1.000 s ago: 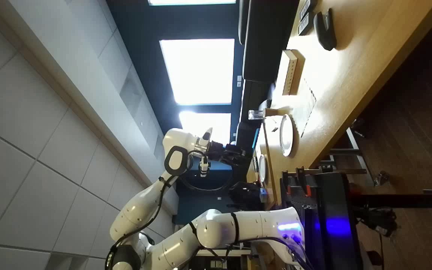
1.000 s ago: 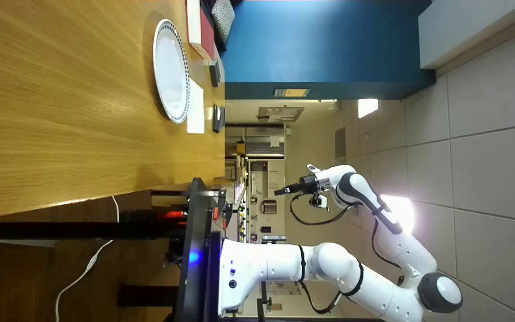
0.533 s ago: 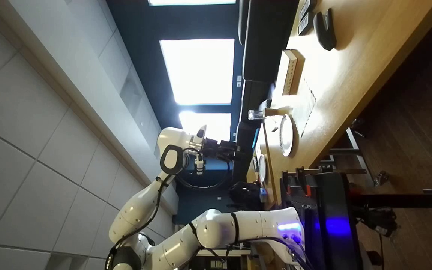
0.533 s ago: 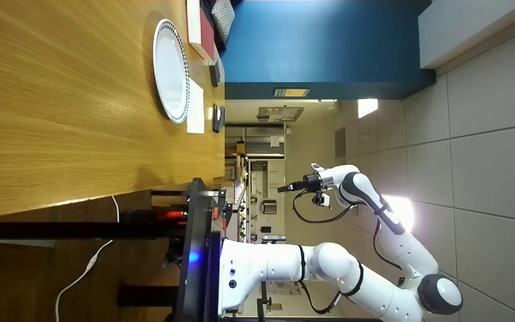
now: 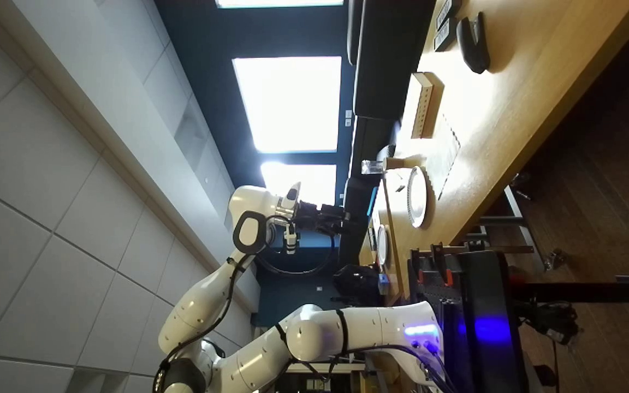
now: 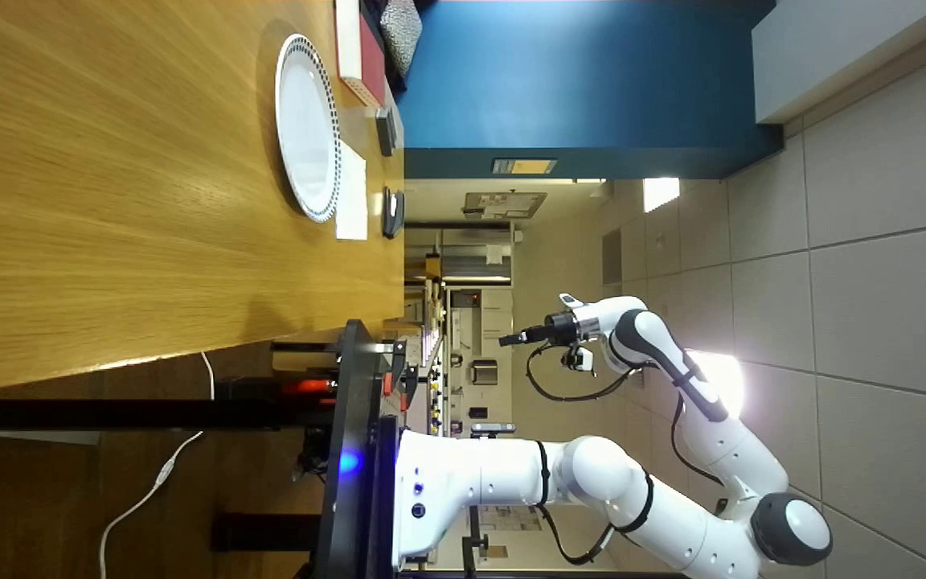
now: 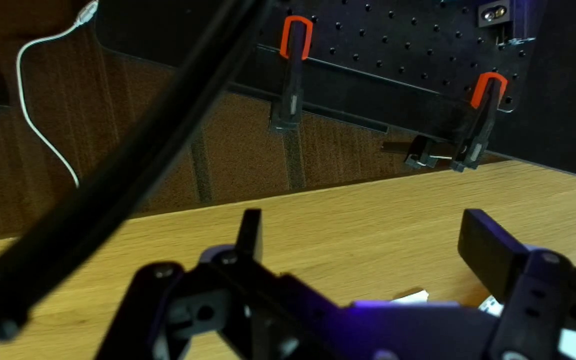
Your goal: Use the white napkin to wipe the white plate.
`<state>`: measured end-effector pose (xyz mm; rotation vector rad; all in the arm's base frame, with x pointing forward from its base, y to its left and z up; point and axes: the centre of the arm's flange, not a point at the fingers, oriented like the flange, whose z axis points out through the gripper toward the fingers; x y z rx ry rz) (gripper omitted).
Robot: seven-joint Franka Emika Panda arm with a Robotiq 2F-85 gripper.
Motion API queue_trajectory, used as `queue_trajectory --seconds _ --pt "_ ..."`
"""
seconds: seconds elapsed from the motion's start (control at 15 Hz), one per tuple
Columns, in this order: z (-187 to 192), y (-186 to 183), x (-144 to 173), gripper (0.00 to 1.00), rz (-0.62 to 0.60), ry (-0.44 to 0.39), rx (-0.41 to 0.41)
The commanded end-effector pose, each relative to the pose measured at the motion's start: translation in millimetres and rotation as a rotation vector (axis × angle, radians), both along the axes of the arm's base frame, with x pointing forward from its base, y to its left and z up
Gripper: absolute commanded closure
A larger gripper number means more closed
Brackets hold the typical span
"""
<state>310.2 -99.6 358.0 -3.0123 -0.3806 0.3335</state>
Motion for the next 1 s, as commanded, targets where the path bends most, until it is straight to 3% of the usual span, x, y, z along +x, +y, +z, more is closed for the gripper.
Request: queue_trajectory --seconds 0.0,0.4,0.93 --pt "0.0 0.0 0.0 0.00 0.000 0.000 0.000" --pt "-13.0 6.0 18.5 0.00 -0.002 0.018 0.001" --pt "-23.9 34.1 80.7 0.00 -0.067 -0.002 -0.007"
